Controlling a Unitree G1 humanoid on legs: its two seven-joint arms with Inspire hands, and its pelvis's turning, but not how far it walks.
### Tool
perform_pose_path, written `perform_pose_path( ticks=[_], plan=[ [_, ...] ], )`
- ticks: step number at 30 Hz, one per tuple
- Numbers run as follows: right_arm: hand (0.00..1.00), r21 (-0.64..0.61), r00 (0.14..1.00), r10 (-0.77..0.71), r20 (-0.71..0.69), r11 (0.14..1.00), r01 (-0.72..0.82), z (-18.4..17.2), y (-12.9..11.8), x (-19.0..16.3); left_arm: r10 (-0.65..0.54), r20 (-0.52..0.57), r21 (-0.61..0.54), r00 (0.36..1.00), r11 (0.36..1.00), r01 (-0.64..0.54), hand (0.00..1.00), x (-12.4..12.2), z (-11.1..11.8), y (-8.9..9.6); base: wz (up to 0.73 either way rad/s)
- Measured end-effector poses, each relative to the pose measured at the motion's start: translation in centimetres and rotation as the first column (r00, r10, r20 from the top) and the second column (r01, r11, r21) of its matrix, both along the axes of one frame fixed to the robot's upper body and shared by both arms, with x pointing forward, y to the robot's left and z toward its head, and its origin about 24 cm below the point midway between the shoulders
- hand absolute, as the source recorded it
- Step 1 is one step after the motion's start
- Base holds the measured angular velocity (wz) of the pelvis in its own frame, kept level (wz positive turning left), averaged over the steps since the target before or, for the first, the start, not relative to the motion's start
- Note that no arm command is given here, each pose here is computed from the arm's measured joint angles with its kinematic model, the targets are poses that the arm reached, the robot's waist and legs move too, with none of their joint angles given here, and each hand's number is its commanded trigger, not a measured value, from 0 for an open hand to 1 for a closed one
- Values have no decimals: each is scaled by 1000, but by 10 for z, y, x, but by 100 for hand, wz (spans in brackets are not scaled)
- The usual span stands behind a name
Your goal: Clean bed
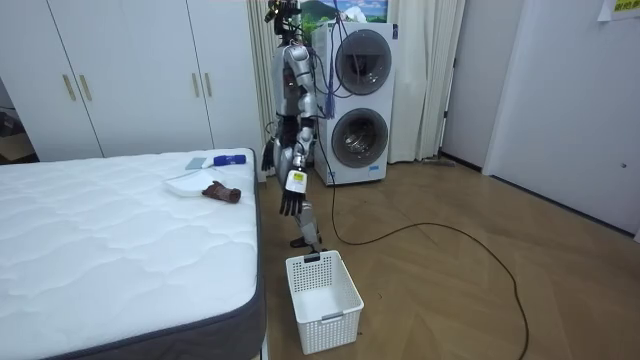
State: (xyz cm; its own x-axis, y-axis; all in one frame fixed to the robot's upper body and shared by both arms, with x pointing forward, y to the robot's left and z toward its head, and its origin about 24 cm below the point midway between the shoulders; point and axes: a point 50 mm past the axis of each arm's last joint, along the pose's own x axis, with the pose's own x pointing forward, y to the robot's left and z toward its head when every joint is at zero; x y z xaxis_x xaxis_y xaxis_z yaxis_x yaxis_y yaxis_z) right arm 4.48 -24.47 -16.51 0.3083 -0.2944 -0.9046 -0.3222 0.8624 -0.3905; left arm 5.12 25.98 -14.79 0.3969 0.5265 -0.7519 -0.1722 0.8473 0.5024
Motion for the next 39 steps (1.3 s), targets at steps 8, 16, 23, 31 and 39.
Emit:
perform_pose_path(
  ticks=[8, 16, 23, 31, 39],
  plan=[
    [0, 23, 997, -37, 71, 999, 36, 2, 1, 7, -30, 312, 142, 950, 990, -15, 0, 60, 35, 7, 0],
    [0, 49, 991, -75, 109, 996, 70, 4, 0, 13, -178, 574, 232, 799, 971, 49, 0, 109, 80, -10, -7],
    [0, 58, 989, -97, 111, 994, 91, 4, 0, 13, -236, 587, 258, 775, 961, 97, 0, 117, 86, -16, -16],
    [0, 76, 982, -122, 146, 991, 112, 5, 0, 21, -337, 673, 292, 659, 939, 182, 0, 155, 106, -34, -7],
    [0, 103, 978, -105, 178, 991, 88, 7, 5, 40, -426, 658, 297, 621, 905, 306, 0, 178, 104, -55, -3]
  ],
)
